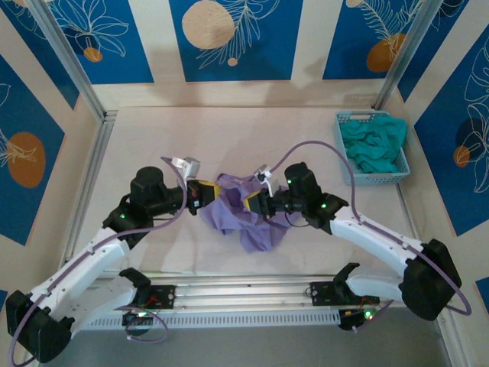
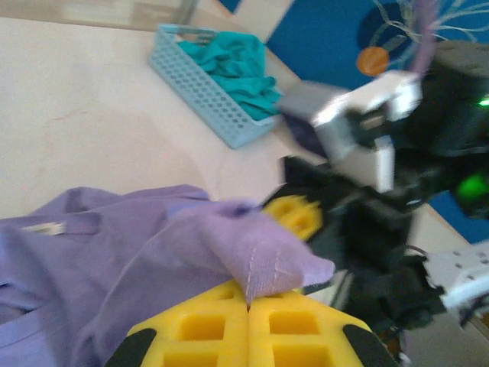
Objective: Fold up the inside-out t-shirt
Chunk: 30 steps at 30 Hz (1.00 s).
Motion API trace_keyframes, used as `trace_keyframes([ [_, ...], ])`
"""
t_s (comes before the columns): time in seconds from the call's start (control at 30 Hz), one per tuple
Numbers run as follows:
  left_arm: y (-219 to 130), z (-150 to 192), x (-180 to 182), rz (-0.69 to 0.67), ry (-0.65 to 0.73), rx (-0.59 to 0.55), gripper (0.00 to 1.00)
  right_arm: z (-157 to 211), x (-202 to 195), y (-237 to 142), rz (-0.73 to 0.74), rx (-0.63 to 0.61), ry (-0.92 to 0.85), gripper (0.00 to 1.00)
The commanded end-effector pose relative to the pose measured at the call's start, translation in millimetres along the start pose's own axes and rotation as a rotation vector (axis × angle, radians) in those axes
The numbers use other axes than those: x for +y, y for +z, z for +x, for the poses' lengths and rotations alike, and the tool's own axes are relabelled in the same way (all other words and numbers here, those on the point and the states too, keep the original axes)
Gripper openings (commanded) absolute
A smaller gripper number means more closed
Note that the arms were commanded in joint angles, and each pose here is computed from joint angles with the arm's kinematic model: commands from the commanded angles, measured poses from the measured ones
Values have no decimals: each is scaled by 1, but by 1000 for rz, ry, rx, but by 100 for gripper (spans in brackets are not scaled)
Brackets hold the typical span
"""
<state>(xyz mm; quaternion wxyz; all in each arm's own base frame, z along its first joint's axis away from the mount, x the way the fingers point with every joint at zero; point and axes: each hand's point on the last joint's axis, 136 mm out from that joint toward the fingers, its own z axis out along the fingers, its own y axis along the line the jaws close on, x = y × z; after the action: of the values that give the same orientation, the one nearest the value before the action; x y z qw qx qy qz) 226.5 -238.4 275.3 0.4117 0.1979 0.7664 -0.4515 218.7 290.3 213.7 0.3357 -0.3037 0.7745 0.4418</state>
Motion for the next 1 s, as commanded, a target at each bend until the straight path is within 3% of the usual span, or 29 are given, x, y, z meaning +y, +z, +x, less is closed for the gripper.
trace_keyframes([
  [0.0, -3, 17, 44, -194, -47, 34, 0, -26, 49, -21, -246, -77, -32, 3],
  [0.2, -5, 29, 83, -404, -54, 116, 14, -29, 65, -27, -346, -75, -43, 1],
  [0.4, -18, 33, 84, -484, -20, 161, 45, -31, 54, -23, -331, -68, -9, 0],
  [0.57, -20, 37, 41, -313, 22, 141, 49, -36, 45, -20, -299, -61, 31, 0],
  [0.77, -11, 61, -2, -89, 41, 225, 36, -42, 34, -16, -263, -51, 111, 0],
  [0.97, 16, 54, -43, 140, 73, 239, 40, -43, 32, -16, -257, -50, 130, 0],
])
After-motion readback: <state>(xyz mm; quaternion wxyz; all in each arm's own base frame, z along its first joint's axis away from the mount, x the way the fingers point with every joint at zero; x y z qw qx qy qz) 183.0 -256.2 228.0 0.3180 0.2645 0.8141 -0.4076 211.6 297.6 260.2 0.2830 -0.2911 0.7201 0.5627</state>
